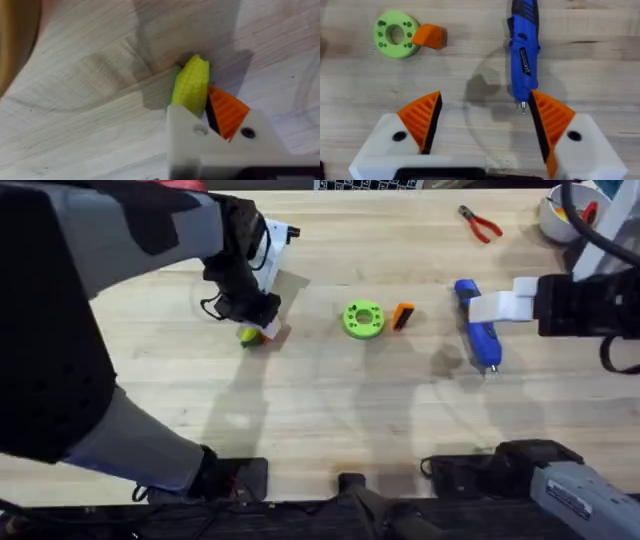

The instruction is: Pick up the gripper from the table and insert it into the empty holder that is missing its gripper. Then pick up a screw, insert it into the mounting hole, and use the screwdriver to tighten it. Finally, clean up the table by picking up the vegetable and placing it into the bucket.

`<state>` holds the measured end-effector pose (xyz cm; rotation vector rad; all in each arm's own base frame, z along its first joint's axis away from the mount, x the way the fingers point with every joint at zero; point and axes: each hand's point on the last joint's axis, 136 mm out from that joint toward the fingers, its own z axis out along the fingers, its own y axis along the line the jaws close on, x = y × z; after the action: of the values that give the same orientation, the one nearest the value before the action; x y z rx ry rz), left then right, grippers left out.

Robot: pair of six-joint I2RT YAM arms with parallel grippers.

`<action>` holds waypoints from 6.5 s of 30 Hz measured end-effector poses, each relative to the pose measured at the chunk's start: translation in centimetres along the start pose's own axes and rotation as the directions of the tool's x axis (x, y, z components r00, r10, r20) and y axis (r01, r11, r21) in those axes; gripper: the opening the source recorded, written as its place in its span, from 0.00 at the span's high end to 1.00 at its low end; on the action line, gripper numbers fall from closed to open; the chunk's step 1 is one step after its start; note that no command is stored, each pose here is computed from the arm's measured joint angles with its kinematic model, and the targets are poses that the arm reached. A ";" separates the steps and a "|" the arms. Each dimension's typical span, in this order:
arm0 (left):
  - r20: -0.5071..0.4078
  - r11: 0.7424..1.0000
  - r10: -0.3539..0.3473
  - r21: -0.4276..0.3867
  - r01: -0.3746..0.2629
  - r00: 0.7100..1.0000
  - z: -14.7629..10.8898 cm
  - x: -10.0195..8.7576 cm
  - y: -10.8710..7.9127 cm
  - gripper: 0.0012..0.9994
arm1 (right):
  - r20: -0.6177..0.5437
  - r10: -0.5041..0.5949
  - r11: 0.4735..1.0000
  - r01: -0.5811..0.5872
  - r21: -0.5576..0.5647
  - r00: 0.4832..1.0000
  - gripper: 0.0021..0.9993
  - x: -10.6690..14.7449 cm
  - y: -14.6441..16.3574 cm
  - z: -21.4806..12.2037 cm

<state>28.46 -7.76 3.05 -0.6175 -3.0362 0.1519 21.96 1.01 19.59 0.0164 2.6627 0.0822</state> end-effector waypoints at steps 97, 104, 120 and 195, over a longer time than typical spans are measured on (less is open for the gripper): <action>0.972 0.969 0.235 -0.231 0.092 -0.034 -24.6 5.7 -3.2 0.01 | 0.000 0.000 1.000 0.000 0.000 1.000 0.01 0.0 0.0 0.0; 0.975 0.980 0.194 -0.187 0.073 -0.112 -21.1 5.5 -3.1 0.01 | 0.000 0.000 1.000 0.000 0.000 1.000 0.01 0.0 0.0 0.0; 0.985 0.990 0.090 -0.104 -0.091 -0.150 -18.8 6.2 -4.7 0.01 | 0.000 0.000 1.000 0.000 0.000 1.000 0.01 0.0 0.0 0.0; 0.994 0.738 0.103 -0.046 -0.673 0.046 -11.3 10.0 -13.8 0.01 | 0.000 0.000 1.000 0.000 0.000 1.000 0.01 0.0 0.0 0.0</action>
<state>14.53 -15.51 15.95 -2.0089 -3.2802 2.0521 21.96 1.02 19.58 0.0166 2.6629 0.0828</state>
